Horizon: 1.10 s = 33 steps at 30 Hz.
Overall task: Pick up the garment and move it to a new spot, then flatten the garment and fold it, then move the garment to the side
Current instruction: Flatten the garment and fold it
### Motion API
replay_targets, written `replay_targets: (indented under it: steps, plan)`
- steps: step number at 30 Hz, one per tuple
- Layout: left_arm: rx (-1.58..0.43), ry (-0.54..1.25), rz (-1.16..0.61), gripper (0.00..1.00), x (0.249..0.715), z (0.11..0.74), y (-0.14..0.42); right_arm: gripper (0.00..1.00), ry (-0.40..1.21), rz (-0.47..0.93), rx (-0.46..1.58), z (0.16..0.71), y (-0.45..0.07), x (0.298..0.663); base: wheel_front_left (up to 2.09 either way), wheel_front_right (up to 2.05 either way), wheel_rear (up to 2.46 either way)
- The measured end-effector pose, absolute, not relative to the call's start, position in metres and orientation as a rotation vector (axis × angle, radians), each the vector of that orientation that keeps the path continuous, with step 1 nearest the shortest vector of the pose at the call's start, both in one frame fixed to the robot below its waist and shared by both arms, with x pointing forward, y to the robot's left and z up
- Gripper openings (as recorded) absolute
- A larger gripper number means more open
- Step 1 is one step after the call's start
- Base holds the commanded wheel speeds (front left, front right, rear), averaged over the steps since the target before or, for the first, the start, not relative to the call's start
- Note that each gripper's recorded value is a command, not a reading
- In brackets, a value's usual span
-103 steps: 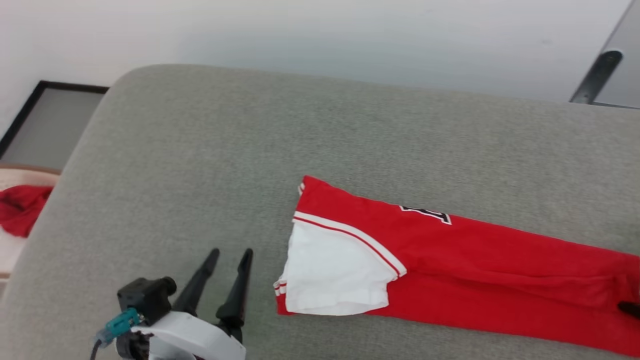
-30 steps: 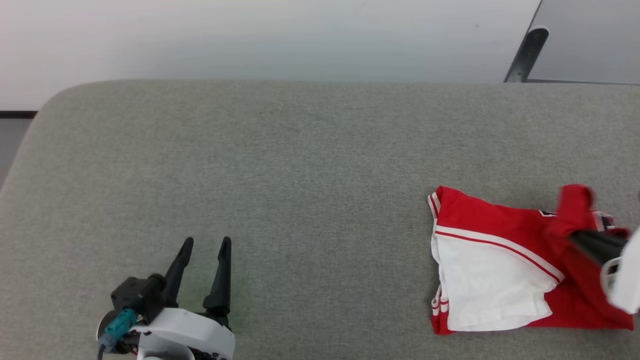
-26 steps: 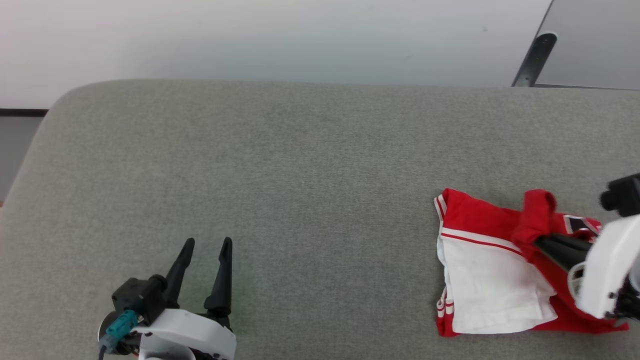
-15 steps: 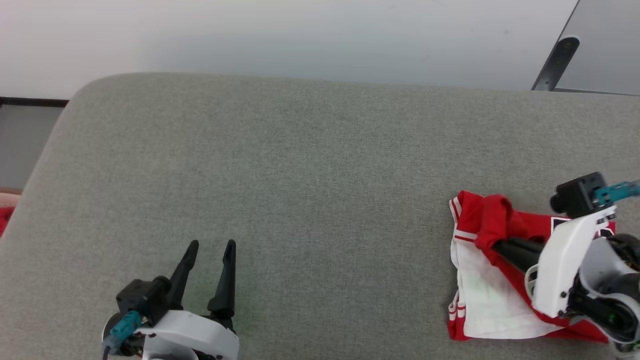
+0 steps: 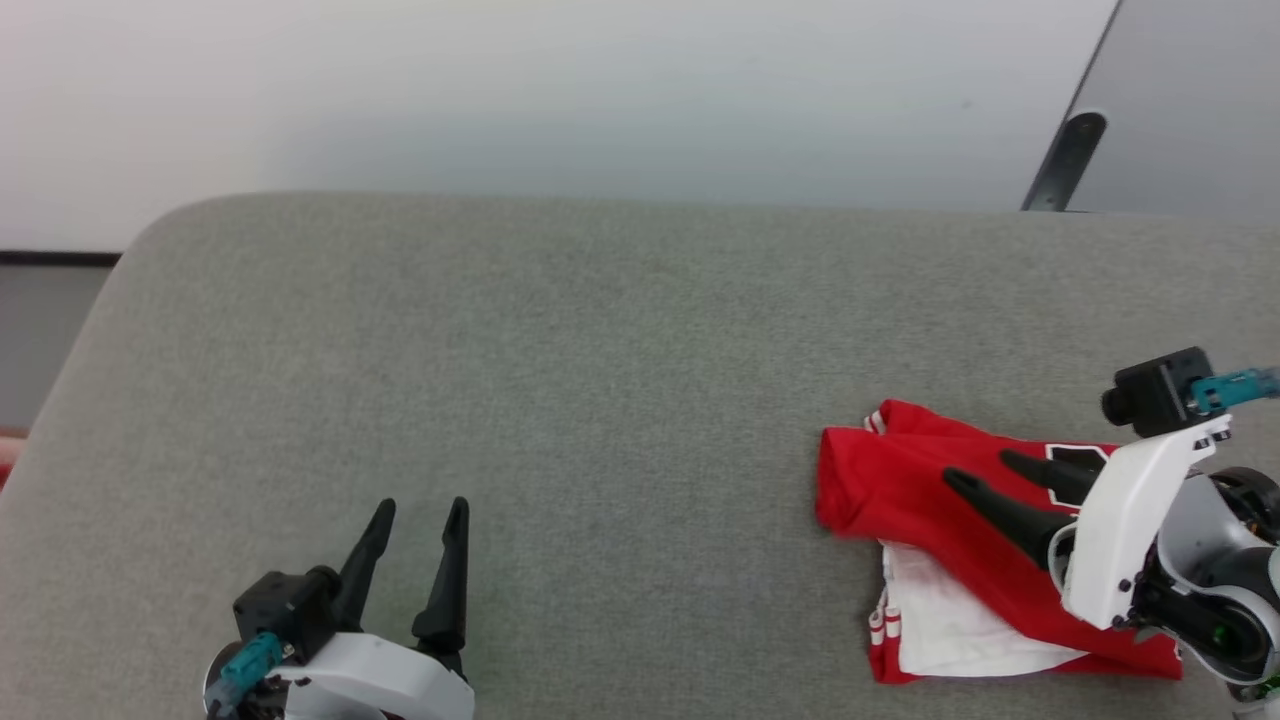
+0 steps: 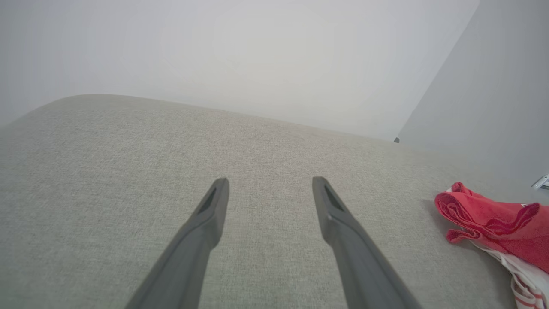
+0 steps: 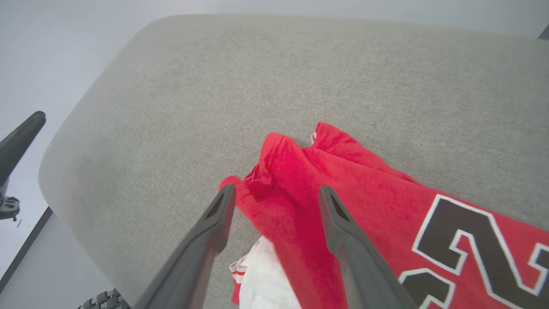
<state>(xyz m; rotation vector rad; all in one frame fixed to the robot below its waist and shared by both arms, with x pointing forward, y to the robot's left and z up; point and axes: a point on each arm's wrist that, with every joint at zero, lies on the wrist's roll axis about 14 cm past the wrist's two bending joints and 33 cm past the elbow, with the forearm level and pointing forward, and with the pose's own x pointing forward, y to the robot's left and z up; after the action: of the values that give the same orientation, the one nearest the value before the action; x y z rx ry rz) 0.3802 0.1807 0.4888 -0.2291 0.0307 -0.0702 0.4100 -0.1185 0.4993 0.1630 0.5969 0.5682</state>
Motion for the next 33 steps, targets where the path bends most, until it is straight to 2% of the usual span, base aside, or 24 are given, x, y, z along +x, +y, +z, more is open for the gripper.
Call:
replay_targets:
  steps: [10, 20, 26, 33]
  plan:
    - [-0.232, 0.012, -0.135, 1.0, 0.384, 0.501, 0.164, 1.0, 0.414, 0.396, 0.109, 0.527, -0.187, 0.409, 0.0, 0.0, 0.0]
    - [-0.211, -0.005, -0.179, 1.0, 0.393, 0.511, 0.158, 1.0, 0.246, 0.218, 0.151, 0.537, -0.248, 0.388, 0.0, 0.0, 0.0]
    - [-0.185, 0.007, -0.163, 1.0, 0.387, 0.506, 0.168, 1.0, 0.166, 0.154, 0.174, 0.542, -0.268, 0.371, 0.0, 0.0, 0.0]
    - [-0.163, 0.026, -0.097, 1.0, 0.368, 0.497, 0.19, 1.0, 0.144, 0.133, 0.175, 0.536, -0.273, 0.353, 0.0, 0.0, 0.0]
